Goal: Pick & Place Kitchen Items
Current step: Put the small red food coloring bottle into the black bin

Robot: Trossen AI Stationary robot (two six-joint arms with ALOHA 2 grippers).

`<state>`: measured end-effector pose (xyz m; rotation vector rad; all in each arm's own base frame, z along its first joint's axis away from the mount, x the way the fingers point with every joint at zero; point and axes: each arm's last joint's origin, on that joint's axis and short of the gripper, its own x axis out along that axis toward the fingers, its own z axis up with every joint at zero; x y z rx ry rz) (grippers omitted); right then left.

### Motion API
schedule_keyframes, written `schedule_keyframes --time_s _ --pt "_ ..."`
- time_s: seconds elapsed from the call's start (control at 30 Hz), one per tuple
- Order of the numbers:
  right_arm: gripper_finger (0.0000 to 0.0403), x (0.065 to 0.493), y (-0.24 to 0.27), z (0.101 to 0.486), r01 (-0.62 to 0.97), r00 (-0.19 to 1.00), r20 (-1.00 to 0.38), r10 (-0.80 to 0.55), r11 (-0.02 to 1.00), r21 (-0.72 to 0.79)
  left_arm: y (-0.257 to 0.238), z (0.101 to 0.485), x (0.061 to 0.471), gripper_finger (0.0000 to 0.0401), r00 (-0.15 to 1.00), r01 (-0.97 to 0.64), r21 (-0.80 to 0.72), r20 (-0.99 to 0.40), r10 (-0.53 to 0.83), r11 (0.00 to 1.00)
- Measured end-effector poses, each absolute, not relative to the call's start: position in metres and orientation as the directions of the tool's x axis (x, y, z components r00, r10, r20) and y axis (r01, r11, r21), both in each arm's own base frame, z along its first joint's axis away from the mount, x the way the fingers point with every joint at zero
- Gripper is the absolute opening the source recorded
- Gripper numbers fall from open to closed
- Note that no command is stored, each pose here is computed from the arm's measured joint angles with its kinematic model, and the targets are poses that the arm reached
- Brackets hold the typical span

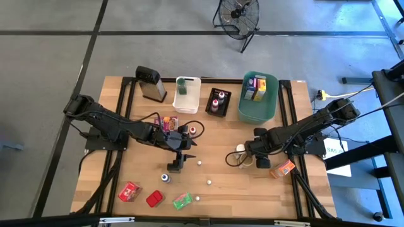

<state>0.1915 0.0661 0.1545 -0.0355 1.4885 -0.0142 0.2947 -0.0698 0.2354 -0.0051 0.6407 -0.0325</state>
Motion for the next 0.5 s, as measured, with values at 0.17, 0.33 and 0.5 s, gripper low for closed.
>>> schedule_keyframes --time_s 0.17,0.33,0.5 --pt "0.0134 0.1905 0.0658 0.1544 -0.009 0.073 -0.997 -0.035 0.999 -0.035 -0.0698 0.2354 0.2947 0.0243 0.801 0.028 -0.015 -0.598 -0.032 0.999" --pt "0.0129 0.1904 0.0658 0.1544 -0.009 0.071 -0.997 -0.033 0.999 -0.034 -0.0699 0.2354 0.2946 0.0243 0.801 0.029 -0.015 -0.598 -0.032 0.999" --pt "0.0123 0.1904 0.0659 0.1544 -0.008 0.070 -0.997 -0.030 1.000 -0.031 -0.0698 0.2354 0.2947 0.0243 0.801 0.029 -0.015 -0.598 -0.032 0.999"
